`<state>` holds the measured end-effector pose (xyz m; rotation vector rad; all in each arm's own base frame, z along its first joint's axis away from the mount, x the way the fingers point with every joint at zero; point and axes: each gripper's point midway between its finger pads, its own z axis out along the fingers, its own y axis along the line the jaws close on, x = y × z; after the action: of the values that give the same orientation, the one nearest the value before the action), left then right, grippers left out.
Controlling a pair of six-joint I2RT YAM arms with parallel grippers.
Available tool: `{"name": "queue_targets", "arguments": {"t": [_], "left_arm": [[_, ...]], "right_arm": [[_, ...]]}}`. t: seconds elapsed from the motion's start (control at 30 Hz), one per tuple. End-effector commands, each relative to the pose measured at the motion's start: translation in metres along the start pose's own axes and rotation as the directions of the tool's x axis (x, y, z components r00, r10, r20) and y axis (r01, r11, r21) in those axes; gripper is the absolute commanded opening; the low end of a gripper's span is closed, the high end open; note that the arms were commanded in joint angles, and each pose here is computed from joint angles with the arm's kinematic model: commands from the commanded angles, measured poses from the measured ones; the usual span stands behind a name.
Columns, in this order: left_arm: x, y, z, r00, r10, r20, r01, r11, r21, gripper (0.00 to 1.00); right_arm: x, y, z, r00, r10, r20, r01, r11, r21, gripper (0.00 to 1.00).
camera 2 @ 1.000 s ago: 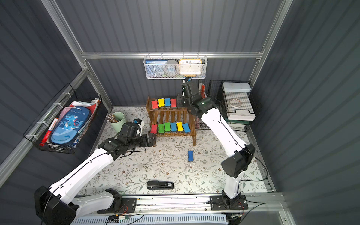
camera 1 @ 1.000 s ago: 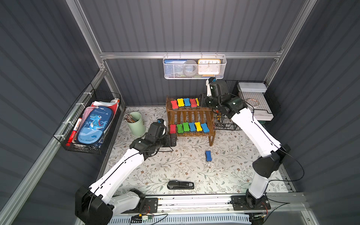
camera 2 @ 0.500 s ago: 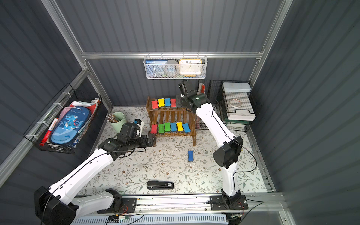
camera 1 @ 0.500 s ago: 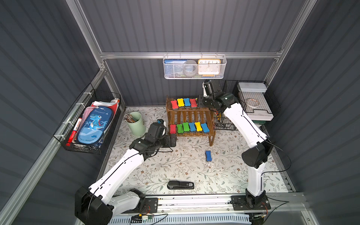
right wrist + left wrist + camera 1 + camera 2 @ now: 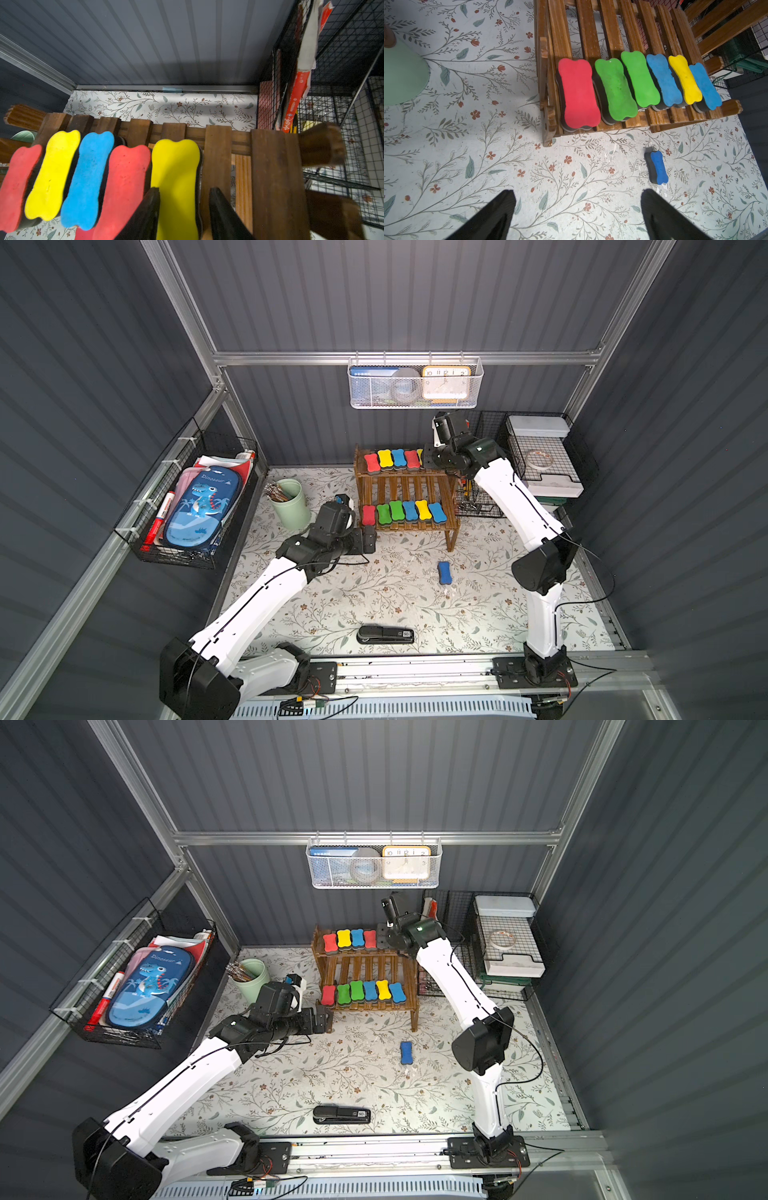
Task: Remove the whiteboard erasers from the shelf
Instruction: Pick up the whiteboard eraser from the shelf.
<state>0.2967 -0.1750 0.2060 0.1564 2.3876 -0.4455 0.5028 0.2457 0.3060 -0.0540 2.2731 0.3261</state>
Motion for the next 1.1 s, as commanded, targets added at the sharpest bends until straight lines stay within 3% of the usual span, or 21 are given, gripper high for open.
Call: {"name": "queue_targets", "arguments": {"t": [0.0,0.37,0.57,0.8,1.07], "left_arm": [[0.004,0.003,-0.002,1.000,-0.006,-0.005,0.006,1.000,-0.010,0.99],[0.004,0.003,-0.001,1.000,-0.010,-0.009,0.010,1.000,-0.011,0.99],[0.005,0.001,0.001,1.000,-0.015,-0.018,0.015,1.000,0.000,0.99],[0.003,0.001,-0.001,1.000,-0.016,-0.008,0.016,1.000,-0.001,0.99],[0.005,0.000,0.002,1.000,-0.016,-0.020,0.016,1.000,0.002,0.99]], "right_arm": [[0.007,-0.010,0.005,1.000,-0.006,-0.026,0.007,0.999,0.042,0.43],[0.002,-0.030,-0.004,1.000,-0.010,-0.001,0.010,0.992,0.124,0.41],[-0.007,-0.015,-0.009,1.000,-0.026,0.017,0.025,0.999,0.045,0.43],[-0.021,-0.002,-0.027,0.997,-0.028,0.075,0.028,1.000,-0.005,0.52],[-0.012,-0.003,-0.008,0.999,-0.020,0.039,0.020,1.000,0.003,0.55]]}}
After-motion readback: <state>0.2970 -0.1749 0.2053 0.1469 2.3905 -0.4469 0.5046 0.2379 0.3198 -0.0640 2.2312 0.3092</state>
